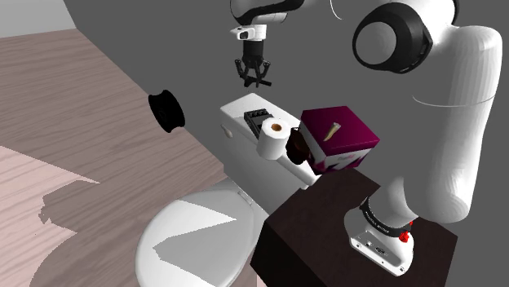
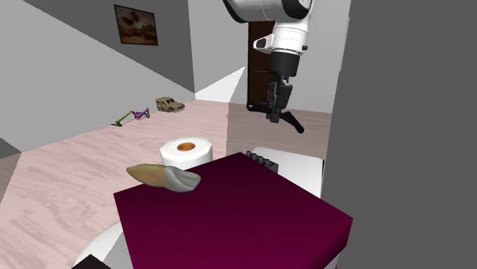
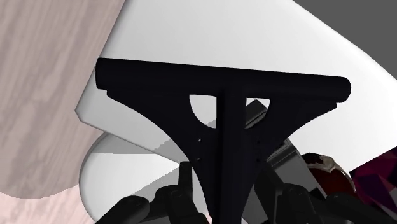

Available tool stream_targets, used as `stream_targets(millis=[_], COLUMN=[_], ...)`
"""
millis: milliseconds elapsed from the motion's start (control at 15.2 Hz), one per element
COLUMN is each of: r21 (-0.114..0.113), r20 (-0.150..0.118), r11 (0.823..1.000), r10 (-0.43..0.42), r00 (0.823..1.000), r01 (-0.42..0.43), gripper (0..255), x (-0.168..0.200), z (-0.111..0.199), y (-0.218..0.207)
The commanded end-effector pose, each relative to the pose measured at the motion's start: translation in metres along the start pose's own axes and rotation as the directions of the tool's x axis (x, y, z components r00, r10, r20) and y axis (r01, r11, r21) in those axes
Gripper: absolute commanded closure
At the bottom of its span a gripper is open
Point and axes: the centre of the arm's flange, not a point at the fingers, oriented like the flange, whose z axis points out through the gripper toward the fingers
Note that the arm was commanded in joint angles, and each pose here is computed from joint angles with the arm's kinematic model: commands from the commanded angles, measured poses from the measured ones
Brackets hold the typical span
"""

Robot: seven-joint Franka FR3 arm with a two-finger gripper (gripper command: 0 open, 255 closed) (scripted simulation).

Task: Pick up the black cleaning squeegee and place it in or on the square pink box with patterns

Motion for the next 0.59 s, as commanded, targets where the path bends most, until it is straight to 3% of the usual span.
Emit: stream_targets(millis=[0,528], r21=[0.000,0.000], r20=[0.000,0.000], r11=[1.000,1.000], r10=[0.000,0.000], r00=[1.000,1.000], r01=[0.000,0.000], gripper=[255,255], x=[0.002,0.009], z=[-0.011,-0.052], y=[-0.001,-0.005])
